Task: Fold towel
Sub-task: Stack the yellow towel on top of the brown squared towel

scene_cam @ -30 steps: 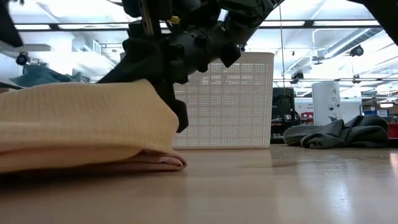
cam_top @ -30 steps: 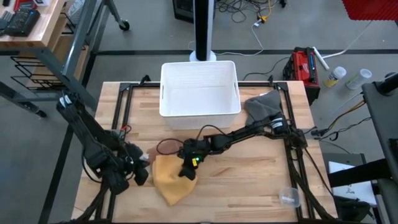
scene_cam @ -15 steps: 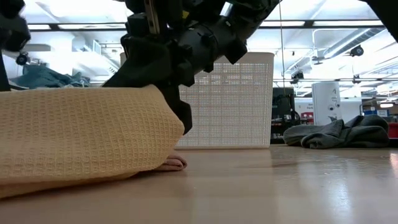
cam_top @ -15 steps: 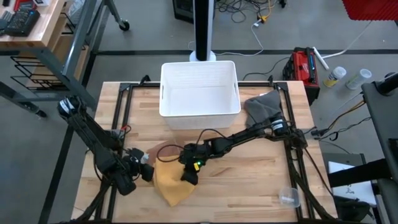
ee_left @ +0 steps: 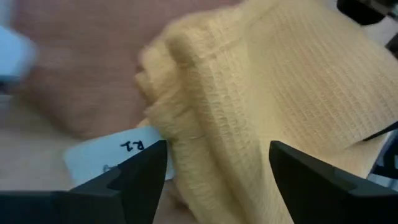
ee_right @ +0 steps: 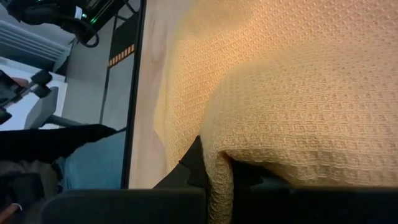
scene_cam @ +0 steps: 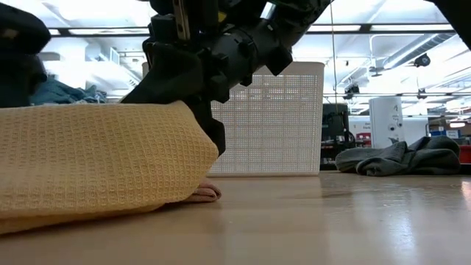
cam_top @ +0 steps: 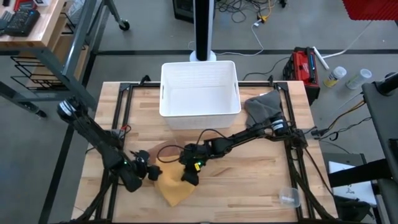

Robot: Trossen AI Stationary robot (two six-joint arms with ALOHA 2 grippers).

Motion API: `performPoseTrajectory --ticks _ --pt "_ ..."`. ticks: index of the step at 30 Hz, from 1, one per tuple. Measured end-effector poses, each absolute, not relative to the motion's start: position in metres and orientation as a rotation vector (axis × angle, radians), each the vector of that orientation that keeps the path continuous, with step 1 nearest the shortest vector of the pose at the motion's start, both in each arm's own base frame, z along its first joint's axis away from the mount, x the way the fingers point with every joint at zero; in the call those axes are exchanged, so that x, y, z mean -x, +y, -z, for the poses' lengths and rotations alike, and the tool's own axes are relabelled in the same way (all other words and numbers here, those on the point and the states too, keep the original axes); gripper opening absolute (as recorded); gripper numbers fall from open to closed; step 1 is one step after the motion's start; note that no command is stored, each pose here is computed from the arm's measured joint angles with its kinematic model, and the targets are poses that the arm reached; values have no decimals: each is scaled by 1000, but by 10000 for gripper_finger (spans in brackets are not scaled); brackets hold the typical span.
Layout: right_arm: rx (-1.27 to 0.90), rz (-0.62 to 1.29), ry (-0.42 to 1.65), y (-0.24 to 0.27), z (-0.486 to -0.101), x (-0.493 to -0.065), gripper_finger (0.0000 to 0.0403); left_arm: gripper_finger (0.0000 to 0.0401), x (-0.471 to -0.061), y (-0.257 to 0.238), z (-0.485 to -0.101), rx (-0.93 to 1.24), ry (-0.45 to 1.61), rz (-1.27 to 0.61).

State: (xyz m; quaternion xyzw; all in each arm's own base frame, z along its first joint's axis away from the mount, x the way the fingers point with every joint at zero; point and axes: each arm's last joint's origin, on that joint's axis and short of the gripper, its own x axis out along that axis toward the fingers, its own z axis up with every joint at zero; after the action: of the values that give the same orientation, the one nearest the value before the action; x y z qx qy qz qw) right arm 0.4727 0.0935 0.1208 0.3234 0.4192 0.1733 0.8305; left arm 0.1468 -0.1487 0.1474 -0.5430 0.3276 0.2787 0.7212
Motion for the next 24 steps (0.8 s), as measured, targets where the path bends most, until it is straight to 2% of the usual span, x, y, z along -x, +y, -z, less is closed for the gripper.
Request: performPoseTrajectory --ticks 5,8,11,15,16,20,24 --pt "-680 -370 888 93 -121 -473 8 263 -156 -148 -136 1208 699 -560" --pt "-679 -371 888 93 -121 -473 8 236 -156 -146 -134 1165 702 -549" --pt "-678 -370 889 93 -121 -473 8 167 -159 -147 -139 1082 680 -508" --pt "-679 -370 891 93 -121 -472 8 30 -163 -150 -150 1028 627 -475" --pt "-679 -370 892 93 -121 -473 8 18 -163 -148 -152 1015 614 -475" --pt "-679 -374 880 94 -125 -475 8 21 -166 -149 -167 935 538 -436" --pt "-678 -378 872 95 -131 -479 8 7 -170 -151 -183 844 493 -402"
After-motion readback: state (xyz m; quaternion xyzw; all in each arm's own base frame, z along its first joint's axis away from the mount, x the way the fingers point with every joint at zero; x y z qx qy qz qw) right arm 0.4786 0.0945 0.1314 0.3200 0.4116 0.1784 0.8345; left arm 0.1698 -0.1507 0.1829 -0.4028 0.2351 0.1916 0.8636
